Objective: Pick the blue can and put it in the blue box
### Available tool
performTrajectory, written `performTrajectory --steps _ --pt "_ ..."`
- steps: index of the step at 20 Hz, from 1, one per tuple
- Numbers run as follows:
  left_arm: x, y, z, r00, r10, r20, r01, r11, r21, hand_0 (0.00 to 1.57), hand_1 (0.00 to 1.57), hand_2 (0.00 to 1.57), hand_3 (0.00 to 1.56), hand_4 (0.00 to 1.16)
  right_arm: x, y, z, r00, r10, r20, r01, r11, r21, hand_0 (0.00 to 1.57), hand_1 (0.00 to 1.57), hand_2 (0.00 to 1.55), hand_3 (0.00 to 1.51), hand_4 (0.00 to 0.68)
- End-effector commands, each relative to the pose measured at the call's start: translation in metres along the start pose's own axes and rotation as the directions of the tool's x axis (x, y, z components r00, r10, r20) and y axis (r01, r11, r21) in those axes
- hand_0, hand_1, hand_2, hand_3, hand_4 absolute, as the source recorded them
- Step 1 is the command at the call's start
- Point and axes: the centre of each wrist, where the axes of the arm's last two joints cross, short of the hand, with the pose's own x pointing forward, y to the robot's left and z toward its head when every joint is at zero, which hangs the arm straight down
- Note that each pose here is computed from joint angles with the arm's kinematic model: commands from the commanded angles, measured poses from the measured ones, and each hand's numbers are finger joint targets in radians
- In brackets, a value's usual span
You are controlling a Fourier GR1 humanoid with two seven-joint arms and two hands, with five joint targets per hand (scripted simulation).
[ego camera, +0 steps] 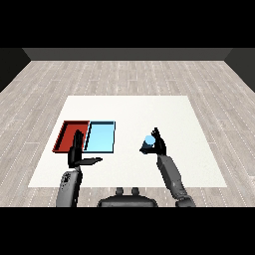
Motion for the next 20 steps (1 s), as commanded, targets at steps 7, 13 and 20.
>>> performTrajectory --steps 7,13,20 --pt "0.000 0.015 -0.0020 1.000 0.001 0.022 0.000 1.000 -0.012 0.00 0.00 0.00 0.00 0.00 -0.003 0.013 -0.004 0.9993 0.009 -0.037 -0.009 0.9998 -0.018 0.00 0.00 0.00 0.00 0.000" --pt "0.011 0.004 -0.0114 1.000 0.016 0.006 -0.016 1.000 0.017 0.00 0.00 0.00 0.00 0.00 -0.002 0.013 -0.025 1.0000 0.003 -0.002 -0.003 0.9976 -0.069 0.00 0.00 0.50 0.00 0.000" --pt "0.000 0.006 -0.0013 1.000 0.010 0.001 -0.010 1.000 -0.006 0.00 0.00 0.00 0.00 0.00 -0.010 0.036 -0.015 0.9904 0.113 -0.079 -0.123 0.9835 -0.133 1.47 1.47 1.46 1.44 0.554"
